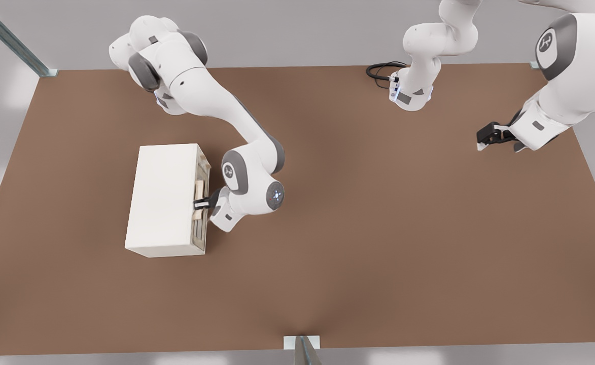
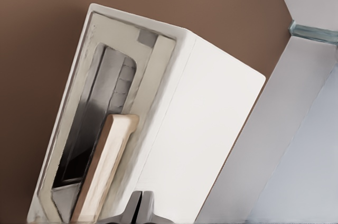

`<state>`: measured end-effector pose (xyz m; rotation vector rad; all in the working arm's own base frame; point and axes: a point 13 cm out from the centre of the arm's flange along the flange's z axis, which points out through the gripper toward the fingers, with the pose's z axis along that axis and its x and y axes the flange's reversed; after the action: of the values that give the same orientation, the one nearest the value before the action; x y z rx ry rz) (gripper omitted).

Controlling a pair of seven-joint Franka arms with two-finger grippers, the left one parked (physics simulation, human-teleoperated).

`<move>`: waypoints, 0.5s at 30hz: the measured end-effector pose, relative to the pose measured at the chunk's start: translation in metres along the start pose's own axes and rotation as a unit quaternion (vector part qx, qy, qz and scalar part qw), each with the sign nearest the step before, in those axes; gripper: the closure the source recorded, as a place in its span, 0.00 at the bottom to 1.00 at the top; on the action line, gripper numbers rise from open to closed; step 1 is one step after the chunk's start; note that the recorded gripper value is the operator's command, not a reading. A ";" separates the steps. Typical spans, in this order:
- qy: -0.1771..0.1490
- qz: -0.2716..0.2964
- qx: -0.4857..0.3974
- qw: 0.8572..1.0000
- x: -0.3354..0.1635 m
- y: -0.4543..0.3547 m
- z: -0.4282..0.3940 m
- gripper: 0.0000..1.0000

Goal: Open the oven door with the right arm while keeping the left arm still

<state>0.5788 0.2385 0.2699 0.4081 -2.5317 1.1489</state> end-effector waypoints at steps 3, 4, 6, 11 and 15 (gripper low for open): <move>0.022 0.015 0.018 0.999 0.002 0.014 0.017 0.79; 0.027 0.022 0.024 0.999 0.001 0.016 0.024 0.79; 0.030 0.032 0.034 0.998 0.000 0.022 0.030 0.79; 0.036 0.051 0.052 0.997 0.004 0.032 0.039 0.79; 0.039 0.067 0.064 0.995 0.004 0.033 0.045 0.79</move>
<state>0.5543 0.2243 0.2214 0.2223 -2.4579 1.3535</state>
